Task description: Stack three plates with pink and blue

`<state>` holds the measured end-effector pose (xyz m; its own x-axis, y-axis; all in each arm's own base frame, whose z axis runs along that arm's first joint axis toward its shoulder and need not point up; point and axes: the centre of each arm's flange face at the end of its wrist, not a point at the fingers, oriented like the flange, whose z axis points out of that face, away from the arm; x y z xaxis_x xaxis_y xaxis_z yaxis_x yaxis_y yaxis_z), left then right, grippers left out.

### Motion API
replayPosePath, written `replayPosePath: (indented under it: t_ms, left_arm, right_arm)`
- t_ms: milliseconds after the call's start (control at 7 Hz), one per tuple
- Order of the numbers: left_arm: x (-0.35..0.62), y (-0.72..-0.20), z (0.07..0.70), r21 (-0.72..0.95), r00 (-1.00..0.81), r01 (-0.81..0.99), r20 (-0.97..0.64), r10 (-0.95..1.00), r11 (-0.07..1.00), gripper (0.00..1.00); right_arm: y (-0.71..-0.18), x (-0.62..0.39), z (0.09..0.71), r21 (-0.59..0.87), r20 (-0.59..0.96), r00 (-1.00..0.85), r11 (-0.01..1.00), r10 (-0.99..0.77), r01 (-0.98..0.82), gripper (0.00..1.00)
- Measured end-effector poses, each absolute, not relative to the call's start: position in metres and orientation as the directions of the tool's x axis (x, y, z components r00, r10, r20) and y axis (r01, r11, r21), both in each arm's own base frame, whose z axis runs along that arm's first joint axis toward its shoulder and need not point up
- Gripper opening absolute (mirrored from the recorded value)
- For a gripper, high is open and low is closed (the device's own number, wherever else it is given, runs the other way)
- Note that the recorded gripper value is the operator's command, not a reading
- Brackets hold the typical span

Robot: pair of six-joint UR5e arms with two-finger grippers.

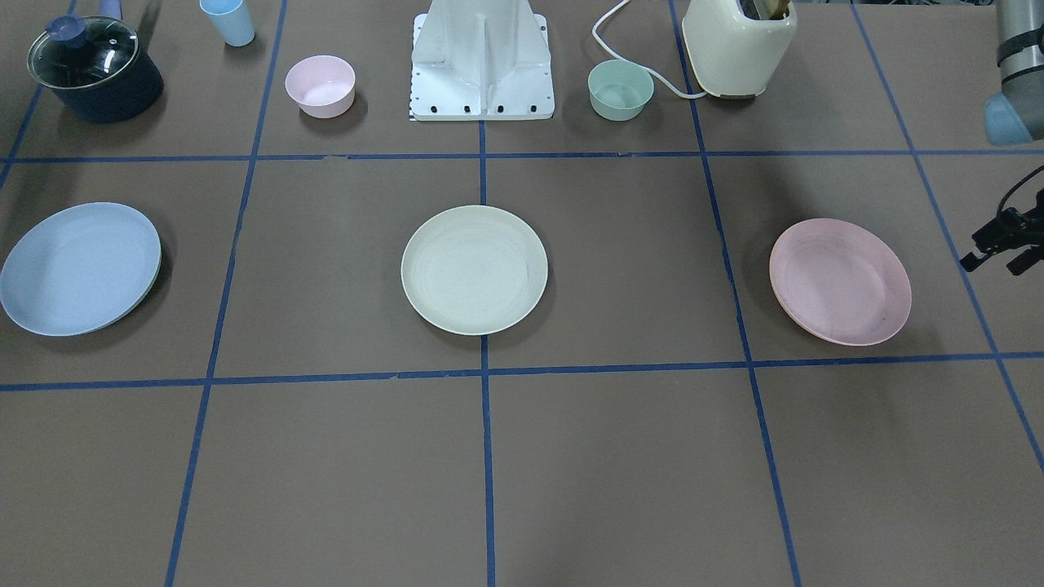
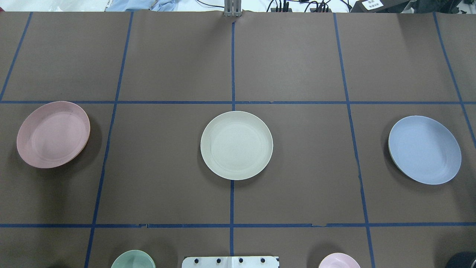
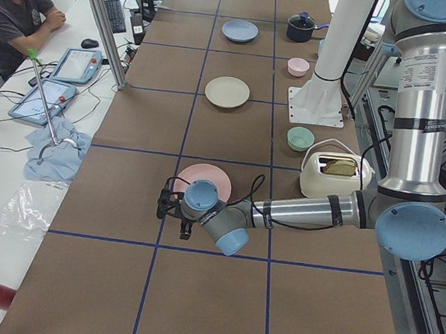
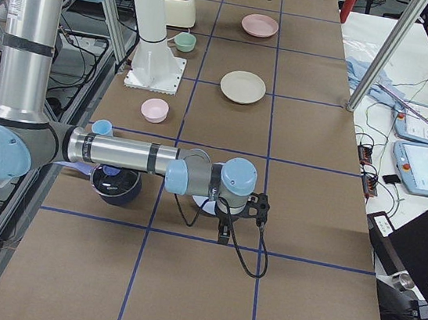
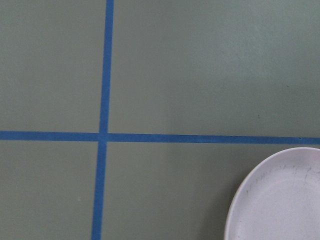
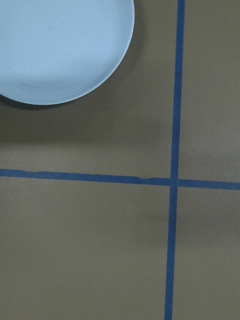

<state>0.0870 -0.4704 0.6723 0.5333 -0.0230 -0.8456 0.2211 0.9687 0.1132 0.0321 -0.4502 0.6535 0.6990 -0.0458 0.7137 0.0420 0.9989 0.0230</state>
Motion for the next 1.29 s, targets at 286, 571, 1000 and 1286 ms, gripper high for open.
replayPosePath:
  t_ms: [286,571,1000,1286]
  left_arm:
    - [0.126,-0.466,0.67,0.096,0.549,0.231,-0.834,-0.048,0.968,0.96]
    - [0.146,-0.466,0.668,0.112,0.568,0.228,-0.822,-0.039,0.967,0.87]
    - [0.166,-0.462,0.667,0.121,0.575,0.198,-0.818,-0.015,0.973,0.56]
    - [0.18,-0.457,0.667,0.125,0.578,0.17,-0.816,0.004,0.977,0.2]
  right_arm:
    - [-0.451,0.021,0.656,-0.001,0.713,0.7,0.999,-0.032,0.047,1.0]
    - [-0.452,0.013,0.659,-0.002,0.699,0.714,0.998,-0.038,0.055,1.0]
    - [-0.454,0.01,0.689,0.01,0.692,0.722,1.0,-0.007,-0.001,1.0]
    - [-0.455,0.0,0.698,0.006,0.698,0.715,0.999,0.033,-0.052,1.0]
